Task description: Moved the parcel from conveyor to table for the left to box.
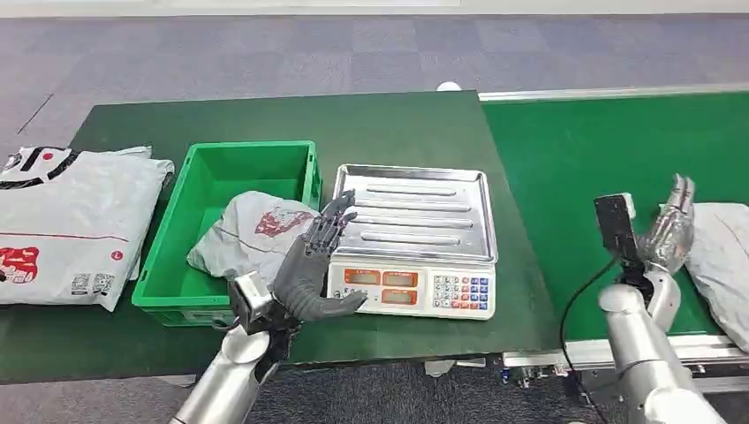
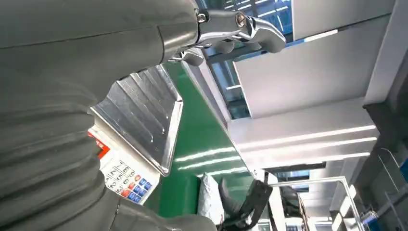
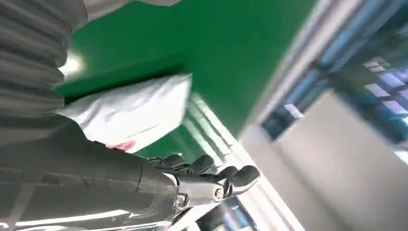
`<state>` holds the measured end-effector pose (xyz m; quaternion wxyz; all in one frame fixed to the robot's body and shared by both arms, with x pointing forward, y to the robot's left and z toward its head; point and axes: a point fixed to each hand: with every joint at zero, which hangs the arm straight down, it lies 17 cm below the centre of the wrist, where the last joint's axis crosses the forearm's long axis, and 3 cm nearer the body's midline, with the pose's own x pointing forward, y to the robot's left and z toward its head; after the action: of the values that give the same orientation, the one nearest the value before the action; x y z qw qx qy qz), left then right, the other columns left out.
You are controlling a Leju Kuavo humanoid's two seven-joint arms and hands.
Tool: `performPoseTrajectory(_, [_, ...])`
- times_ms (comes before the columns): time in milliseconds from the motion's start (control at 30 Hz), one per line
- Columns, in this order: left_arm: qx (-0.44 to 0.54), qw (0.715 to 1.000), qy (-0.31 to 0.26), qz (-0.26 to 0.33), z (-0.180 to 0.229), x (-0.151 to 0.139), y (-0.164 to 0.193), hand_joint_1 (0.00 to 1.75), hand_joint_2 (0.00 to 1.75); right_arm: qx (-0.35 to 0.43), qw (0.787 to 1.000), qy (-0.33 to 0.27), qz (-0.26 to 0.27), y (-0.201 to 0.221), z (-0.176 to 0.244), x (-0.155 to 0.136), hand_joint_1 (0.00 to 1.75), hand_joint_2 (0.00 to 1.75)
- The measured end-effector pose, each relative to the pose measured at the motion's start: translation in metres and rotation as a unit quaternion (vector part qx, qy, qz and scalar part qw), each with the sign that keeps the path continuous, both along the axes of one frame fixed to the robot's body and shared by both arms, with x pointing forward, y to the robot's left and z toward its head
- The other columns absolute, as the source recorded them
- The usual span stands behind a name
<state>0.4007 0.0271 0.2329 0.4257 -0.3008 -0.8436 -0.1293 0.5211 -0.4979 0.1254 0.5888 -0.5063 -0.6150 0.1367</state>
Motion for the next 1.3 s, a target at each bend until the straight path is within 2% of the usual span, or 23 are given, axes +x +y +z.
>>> performPoseTrajectory(200, [-0.003,1.000,-0.001,0.002,0.002,0.000,0.001,0.00,1.75,0.022,0.988,0.108,-0.105,-0.067,-0.053,-0.034,0.00,1.75])
performPoseTrajectory(300, [-0.003,1.000,-0.001,0.002,0.002,0.000,0.000,0.00,1.75,0.029,0.980,0.142,-0.134,-0.087,-0.071,-0.049,0.00,1.75])
performPoseTrajectory(433, [-0.004,1.000,-0.002,0.001,0.002,0.000,0.000,0.00,1.75,0.038,0.974,0.166,-0.148,-0.099,-0.083,-0.060,0.00,1.75])
performPoseTrajectory(700, [0.000,1.000,0.003,0.000,-0.001,0.002,-0.003,0.00,1.75,0.082,0.945,0.261,-0.179,-0.116,-0.127,-0.089,0.00,1.75])
performPoseTrajectory(1300, [0.003,1.000,0.004,-0.002,-0.002,0.005,-0.005,0.00,1.75,0.086,0.929,0.312,-0.179,-0.114,-0.148,-0.101,0.00,1.75])
